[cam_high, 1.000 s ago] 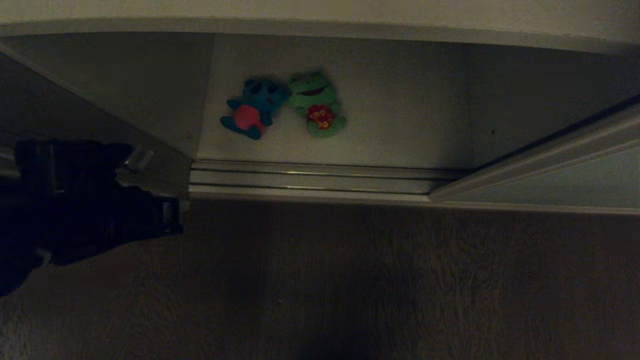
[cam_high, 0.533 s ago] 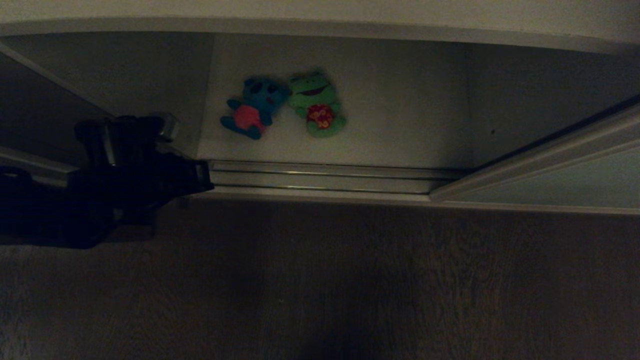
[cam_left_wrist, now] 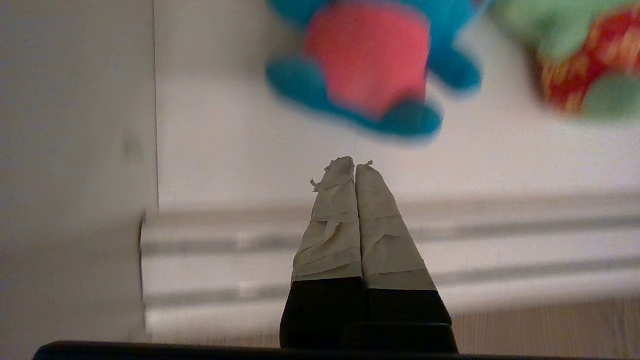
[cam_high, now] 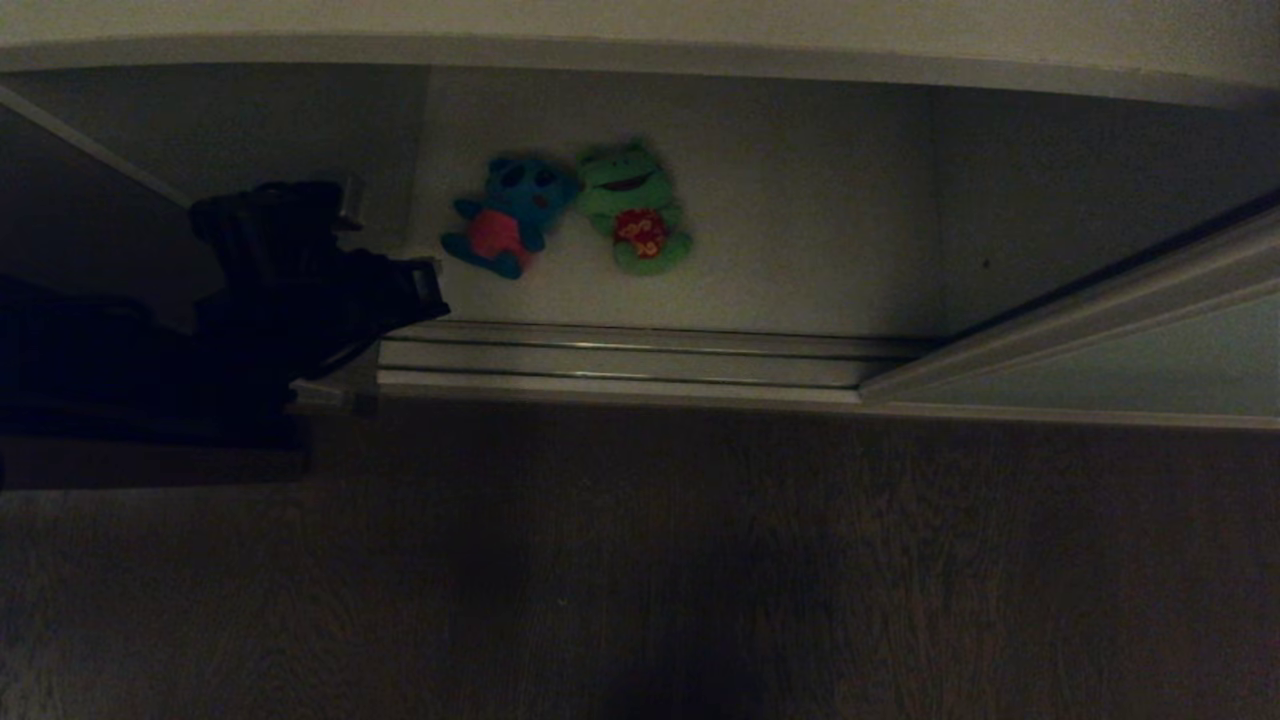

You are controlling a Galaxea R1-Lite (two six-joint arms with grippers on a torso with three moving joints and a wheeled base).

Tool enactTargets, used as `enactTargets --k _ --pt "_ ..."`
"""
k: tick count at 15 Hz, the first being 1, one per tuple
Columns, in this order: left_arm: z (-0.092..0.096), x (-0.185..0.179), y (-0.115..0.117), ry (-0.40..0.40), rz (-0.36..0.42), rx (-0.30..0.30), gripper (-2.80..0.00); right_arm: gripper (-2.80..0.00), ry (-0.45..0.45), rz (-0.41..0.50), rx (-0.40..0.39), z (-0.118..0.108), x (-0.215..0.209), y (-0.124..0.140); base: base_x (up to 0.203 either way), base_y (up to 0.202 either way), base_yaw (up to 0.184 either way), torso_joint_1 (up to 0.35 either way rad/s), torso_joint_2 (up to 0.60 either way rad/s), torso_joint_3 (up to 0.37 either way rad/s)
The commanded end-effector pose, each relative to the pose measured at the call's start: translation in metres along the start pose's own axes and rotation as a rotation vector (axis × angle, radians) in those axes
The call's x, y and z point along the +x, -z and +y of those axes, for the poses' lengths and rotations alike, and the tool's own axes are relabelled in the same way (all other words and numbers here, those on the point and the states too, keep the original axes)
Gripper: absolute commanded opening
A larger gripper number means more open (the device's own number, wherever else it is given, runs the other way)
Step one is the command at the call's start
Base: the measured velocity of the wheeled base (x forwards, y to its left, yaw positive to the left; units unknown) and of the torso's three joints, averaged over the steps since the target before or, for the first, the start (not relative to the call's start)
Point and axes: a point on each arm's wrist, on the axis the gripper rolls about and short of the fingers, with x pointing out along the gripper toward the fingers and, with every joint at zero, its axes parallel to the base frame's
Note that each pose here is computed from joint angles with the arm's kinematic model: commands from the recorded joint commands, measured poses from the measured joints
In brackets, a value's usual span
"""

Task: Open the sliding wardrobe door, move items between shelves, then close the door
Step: Place the blue doll on the higher shelf

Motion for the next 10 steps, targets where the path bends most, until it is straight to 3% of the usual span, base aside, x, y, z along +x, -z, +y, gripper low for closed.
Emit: enactTargets --k 1,2,3,4,10 --pt "-0.003 0.006 -0.003 0.005 -0.021 0.004 -2.80 -2.80 0.000 -0.003 0.000 0.000 0.000 0.000 0.000 0.000 0.000 0.000 0.00 0.000" --pt "-0.005 0.006 -0.002 -0.004 -0.017 0.005 -2.80 -2.80 0.000 -0.004 0.000 0.000 0.000 0.000 0.000 0.000 0.000 0.000 0.00 0.000" --pt "-0.007 0.007 0.000 -0.016 -0.009 0.005 -0.67 -2.80 0.000 -0.003 0.000 0.000 0.000 0.000 0.000 0.000 0.000 0.000 0.00 0.000" --pt "-0.008 0.008 0.001 -0.014 -0.006 0.008 0.00 -2.80 0.000 -0.003 0.000 0.000 0.000 0.000 0.000 0.000 0.000 0.000 0.00 0.000" --pt "-0.006 0.031 0.003 -0.005 -0.047 0.004 0.00 -2.80 0.000 -0.003 0.000 0.000 0.000 0.000 0.000 0.000 0.000 0.000 0.00 0.000"
